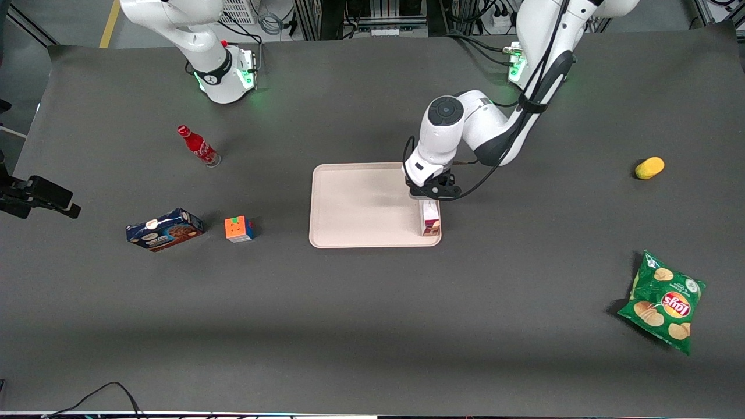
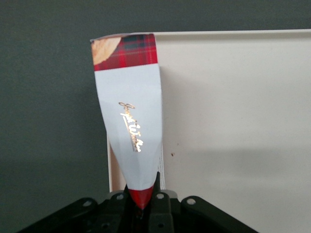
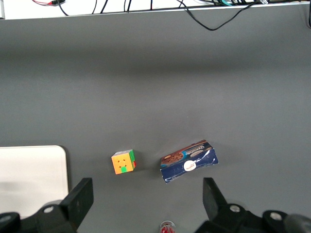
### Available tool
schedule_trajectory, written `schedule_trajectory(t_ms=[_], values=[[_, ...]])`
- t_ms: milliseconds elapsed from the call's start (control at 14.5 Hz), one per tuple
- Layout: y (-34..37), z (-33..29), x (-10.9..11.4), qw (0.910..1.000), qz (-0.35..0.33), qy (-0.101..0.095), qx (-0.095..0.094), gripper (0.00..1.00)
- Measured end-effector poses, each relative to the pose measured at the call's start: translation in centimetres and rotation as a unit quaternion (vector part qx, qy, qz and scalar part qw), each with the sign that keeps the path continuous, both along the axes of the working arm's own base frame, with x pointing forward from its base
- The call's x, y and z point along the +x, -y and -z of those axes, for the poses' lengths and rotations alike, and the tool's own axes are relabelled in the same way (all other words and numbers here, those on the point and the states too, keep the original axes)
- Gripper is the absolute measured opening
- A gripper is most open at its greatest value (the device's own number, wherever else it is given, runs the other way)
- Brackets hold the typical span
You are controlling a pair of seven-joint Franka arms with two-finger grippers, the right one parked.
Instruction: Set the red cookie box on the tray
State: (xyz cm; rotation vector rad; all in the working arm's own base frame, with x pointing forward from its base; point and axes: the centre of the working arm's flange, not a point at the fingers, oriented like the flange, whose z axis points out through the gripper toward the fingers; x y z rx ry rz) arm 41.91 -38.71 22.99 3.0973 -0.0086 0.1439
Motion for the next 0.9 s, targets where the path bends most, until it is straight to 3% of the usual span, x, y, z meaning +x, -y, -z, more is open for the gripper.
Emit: schedule_trajectory(t_ms=[276, 414, 552, 759, 897], values=[[0.2, -0.3, 0.3, 1.0000, 0.000, 0.004, -0.002, 0.15], [0.1, -0.3, 0.3, 1.0000, 0.002, 0.006, 0.000, 0.31], [0.2, -0.5, 0.6, 0.9999, 0.005, 0.011, 0.000, 0.54], [0.4, -2.0, 2.4, 0.9996, 0.004, 0.028, -0.003, 0.85], [0.2, -3.9, 4.5, 0.9990, 0.021, 0.031, 0.025, 1.00]])
